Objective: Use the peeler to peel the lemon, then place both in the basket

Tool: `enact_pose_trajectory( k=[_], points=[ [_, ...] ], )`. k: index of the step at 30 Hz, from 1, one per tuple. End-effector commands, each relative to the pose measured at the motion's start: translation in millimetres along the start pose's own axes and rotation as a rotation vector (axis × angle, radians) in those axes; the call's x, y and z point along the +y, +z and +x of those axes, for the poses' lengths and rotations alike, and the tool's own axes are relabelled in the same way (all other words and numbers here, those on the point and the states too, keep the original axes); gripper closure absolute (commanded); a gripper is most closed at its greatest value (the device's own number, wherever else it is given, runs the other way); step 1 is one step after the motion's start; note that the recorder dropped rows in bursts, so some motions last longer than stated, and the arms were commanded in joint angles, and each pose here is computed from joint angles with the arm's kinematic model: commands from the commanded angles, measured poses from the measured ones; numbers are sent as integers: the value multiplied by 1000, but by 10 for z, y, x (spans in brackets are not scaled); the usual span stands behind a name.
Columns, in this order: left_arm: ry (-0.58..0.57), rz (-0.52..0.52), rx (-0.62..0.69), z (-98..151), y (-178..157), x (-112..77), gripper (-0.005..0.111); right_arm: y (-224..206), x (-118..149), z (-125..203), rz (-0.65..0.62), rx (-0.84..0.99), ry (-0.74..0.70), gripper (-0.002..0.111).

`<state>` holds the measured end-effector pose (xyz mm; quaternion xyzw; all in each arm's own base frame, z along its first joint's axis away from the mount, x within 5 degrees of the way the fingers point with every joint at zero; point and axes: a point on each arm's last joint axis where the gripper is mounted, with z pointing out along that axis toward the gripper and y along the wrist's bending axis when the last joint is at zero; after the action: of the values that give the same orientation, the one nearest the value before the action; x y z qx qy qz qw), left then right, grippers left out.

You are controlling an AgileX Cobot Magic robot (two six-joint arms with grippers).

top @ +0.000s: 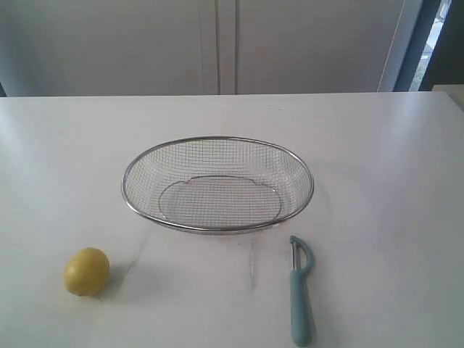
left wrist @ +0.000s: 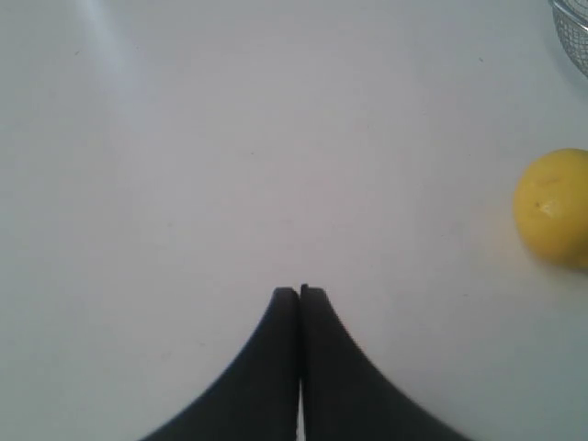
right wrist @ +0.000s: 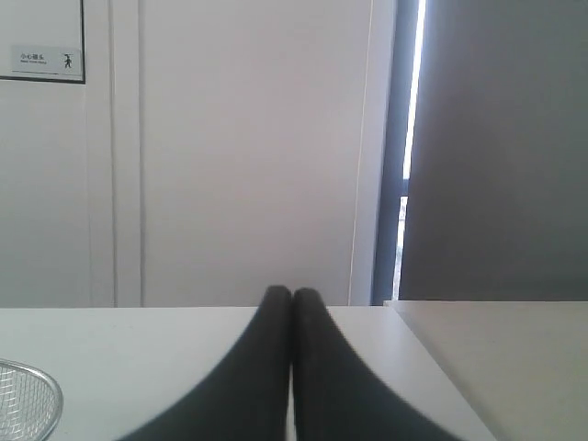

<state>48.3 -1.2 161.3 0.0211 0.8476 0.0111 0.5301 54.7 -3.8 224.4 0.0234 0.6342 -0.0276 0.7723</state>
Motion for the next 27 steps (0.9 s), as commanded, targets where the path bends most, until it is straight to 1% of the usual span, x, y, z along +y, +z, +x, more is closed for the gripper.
enact_pose_trajectory(
  k=[1, 4, 6, 10, 16, 20, 27],
  points=[
    [-1, -3, 11, 33, 12, 1, 107, -4, 0, 13, 0, -2, 3, 108],
    [-1, -3, 11, 33, 12, 1, 107, -4, 0, 20, 0, 6, 3, 108],
    [-1, -3, 11, 33, 12, 1, 107, -3, 0, -33, 0, -4, 3, 108],
    [-1, -3, 11, 33, 12, 1, 107, -6, -2, -182, 2, -15, 3, 108],
    [-1, -3, 11, 33, 12, 1, 107, -30, -2, -458, 3, -82, 2, 108],
    [-1, -3, 11, 33, 12, 1, 107, -51, -4, -576, 6, -65, 2, 108],
    [-1, -3, 11, 33, 12, 1, 107, -31, -9, -729, 12, 19, 3, 108]
  ],
)
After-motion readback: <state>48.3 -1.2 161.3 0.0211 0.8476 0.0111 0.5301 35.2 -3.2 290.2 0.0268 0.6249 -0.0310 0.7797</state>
